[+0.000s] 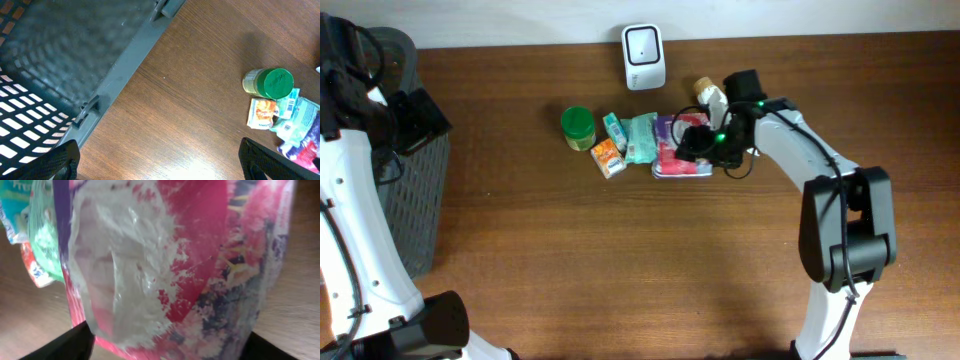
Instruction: Scan the item barcode
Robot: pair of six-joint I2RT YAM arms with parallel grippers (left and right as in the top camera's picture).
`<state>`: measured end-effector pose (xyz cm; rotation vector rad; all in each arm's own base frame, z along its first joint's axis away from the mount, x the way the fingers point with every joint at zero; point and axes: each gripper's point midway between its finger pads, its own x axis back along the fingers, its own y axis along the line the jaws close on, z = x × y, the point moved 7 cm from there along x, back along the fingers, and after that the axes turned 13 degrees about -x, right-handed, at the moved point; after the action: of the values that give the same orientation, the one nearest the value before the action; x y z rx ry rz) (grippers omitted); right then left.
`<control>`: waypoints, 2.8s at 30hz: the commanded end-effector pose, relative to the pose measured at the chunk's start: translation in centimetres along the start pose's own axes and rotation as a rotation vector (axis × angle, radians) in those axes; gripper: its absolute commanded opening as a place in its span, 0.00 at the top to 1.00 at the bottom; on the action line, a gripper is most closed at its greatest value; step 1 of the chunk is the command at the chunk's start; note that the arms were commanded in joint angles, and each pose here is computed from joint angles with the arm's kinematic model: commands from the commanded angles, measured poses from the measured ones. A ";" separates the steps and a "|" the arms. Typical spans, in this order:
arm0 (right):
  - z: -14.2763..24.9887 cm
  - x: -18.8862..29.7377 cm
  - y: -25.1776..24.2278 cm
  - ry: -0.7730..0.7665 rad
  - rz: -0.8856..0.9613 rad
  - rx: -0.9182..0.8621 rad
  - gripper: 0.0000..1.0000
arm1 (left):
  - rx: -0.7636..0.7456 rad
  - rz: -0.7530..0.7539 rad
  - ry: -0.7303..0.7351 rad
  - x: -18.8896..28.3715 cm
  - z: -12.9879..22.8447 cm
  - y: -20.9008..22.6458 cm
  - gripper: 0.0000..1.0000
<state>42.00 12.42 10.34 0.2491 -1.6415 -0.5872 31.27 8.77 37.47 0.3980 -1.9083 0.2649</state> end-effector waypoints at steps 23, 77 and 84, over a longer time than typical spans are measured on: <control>-0.8 -2.7 -0.5 -0.014 0.016 -0.037 0.45 | 0.019 -0.006 -0.021 0.8 0.3 0.3 0.01; 5.4 10.2 6.0 -0.010 0.512 -0.013 0.01 | 0.019 -0.006 -0.021 0.8 0.3 0.3 0.01; 9.7 5.4 -0.2 0.286 0.546 -0.108 0.80 | 0.019 -0.006 -0.021 0.8 0.3 0.3 0.01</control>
<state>33.20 11.57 15.65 -0.2099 -1.3958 -0.2076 31.27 8.78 37.47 0.3983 -1.9083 0.2647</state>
